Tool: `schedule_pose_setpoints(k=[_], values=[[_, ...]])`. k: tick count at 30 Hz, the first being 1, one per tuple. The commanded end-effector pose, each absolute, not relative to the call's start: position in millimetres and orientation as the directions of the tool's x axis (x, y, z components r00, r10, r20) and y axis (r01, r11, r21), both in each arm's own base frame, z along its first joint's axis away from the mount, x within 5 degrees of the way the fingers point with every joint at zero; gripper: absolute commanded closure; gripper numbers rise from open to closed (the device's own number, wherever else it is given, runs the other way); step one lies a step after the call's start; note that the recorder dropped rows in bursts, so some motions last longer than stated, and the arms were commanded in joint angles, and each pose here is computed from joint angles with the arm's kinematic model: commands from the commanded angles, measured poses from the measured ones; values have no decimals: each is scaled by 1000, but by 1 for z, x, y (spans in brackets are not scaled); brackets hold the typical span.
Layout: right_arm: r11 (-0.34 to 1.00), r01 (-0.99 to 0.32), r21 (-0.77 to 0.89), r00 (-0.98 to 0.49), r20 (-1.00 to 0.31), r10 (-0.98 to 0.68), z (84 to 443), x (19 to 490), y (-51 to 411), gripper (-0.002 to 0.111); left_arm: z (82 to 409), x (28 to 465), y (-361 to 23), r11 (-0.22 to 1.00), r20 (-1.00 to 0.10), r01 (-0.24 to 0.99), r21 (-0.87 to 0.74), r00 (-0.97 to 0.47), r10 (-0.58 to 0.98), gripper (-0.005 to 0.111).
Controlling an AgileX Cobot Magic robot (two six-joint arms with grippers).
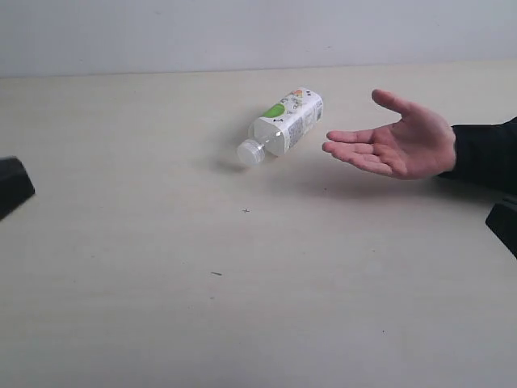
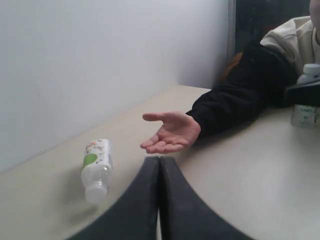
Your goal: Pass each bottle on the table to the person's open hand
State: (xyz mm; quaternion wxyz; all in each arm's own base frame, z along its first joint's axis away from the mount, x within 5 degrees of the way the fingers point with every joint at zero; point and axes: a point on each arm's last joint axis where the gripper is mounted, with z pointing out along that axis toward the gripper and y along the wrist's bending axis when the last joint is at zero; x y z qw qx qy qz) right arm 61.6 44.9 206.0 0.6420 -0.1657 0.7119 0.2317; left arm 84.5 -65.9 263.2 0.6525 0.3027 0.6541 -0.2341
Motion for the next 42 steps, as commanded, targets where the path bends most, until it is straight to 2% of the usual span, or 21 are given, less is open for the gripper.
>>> schedule_pose_setpoints(k=[1, 12, 25, 29, 31, 38, 42], values=[[833, -542, 112, -119, -991, 56, 205, 61, 46, 108, 236, 71, -64, 715, -996, 696, 70, 11, 86, 107], [833, -542, 112, -119, -991, 56, 205, 61, 46, 108, 203, 61, -62, 721, -995, 692, 38, -43, 94, 107], [833, -542, 112, -119, -991, 56, 205, 61, 46, 108, 202, 60, -63, 710, -991, 701, 64, -38, 126, 107], [833, -542, 112, -119, -991, 56, 205, 61, 46, 108, 204, 59, -64, 704, -995, 709, 46, -31, 97, 107], [833, -542, 112, -119, -991, 56, 205, 61, 46, 108, 204, 58, -64, 686, -989, 718, 122, 29, 146, 107], [833, -542, 112, -119, -991, 56, 205, 61, 46, 108, 218, 46, -76, 527, -971, 815, 239, 197, 135, 107], [833, -542, 112, -119, -991, 56, 205, 61, 46, 108, 240, 60, -69, 640, -972, 731, 236, 182, 151, 107]])
